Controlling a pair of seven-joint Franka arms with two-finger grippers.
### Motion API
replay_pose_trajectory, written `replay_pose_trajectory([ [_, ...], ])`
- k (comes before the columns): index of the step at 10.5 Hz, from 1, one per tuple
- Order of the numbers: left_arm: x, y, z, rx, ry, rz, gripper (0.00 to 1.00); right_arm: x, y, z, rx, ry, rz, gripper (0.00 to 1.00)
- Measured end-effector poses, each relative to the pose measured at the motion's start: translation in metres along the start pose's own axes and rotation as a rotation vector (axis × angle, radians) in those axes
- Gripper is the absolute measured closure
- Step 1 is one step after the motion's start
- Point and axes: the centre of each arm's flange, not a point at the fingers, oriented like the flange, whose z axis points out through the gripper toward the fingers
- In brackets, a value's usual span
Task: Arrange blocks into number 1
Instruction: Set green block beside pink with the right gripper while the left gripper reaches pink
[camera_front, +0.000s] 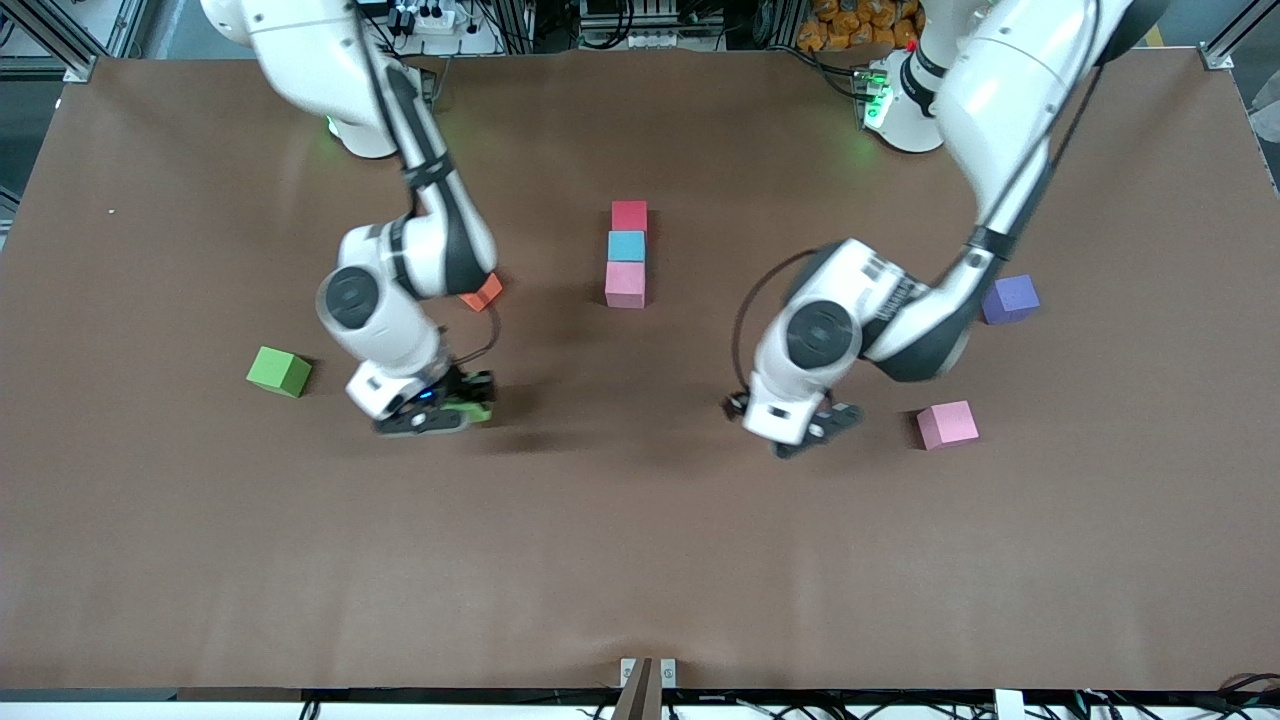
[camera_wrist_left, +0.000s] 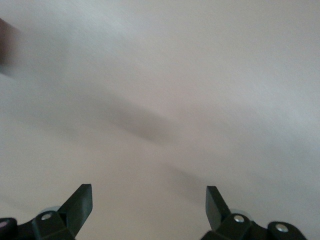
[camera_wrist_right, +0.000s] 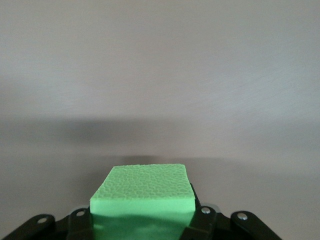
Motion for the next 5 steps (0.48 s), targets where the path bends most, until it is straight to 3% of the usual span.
replay_pose_trajectory([
  [2,0.055,-0.050,0.002,0.024,-0.026,-0.014,0.00,-0.033,-0.067,-0.001,0.017,-0.004,0.075,0.38],
  [5,0.117,-0.116,0.004,0.020,-0.049,0.001,0.00,-0.070,-0.121,0.005,0.023,-0.017,0.115,0.38],
])
